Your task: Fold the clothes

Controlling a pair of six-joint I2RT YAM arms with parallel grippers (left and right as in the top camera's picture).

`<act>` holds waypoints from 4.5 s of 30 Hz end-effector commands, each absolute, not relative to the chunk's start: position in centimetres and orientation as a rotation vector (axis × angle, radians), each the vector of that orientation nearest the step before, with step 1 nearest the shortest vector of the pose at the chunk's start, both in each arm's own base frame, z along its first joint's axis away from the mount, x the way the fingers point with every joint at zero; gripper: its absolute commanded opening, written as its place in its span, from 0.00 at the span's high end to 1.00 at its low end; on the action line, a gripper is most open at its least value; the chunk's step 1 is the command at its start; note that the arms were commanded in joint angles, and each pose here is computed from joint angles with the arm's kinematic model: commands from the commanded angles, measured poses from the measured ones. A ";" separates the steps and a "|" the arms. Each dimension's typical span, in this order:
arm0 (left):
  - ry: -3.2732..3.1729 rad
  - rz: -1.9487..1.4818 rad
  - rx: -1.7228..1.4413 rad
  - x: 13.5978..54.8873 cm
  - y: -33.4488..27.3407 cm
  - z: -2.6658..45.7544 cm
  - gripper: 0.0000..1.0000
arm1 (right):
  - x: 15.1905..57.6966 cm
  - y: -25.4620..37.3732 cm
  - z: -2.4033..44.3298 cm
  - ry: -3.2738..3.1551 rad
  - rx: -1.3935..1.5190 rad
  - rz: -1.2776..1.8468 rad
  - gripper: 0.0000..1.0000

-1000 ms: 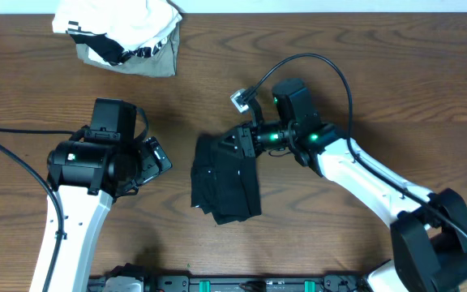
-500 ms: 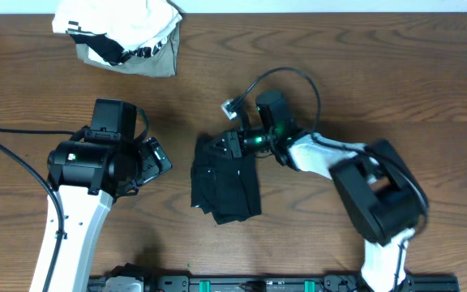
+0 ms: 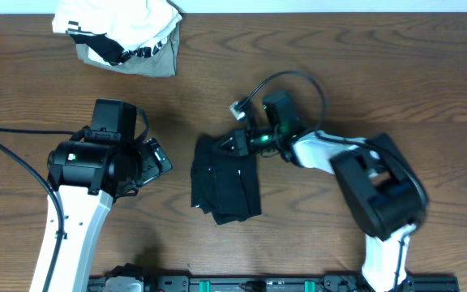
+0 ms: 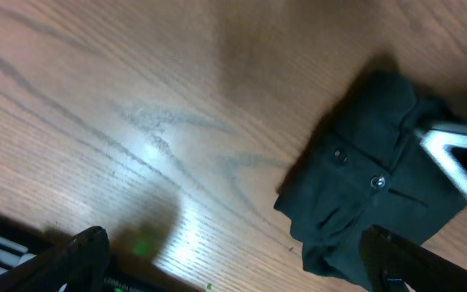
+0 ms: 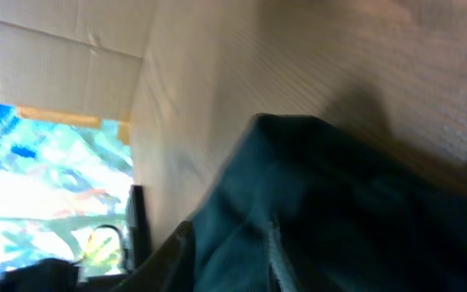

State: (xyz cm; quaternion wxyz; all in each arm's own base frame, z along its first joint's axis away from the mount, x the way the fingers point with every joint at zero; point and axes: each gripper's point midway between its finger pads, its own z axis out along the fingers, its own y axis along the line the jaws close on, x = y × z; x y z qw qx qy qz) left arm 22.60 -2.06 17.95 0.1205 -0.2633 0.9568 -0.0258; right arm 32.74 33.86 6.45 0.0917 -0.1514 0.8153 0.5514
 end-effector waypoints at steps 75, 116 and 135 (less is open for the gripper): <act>2.934 -1.375 -0.284 24.7 -14.5 -1.9 0.00 | 26.6 13.7 12.5 2.846 0.064 0.455 0.01; 2.963 -1.382 -0.217 24.0 -16.3 -1.9 0.09 | 23.5 21.1 -2.8 3.114 0.226 0.507 0.96; 2.960 -1.387 -0.165 24.0 -17.9 -1.8 0.25 | 23.4 21.9 -2.6 3.112 0.193 0.538 0.95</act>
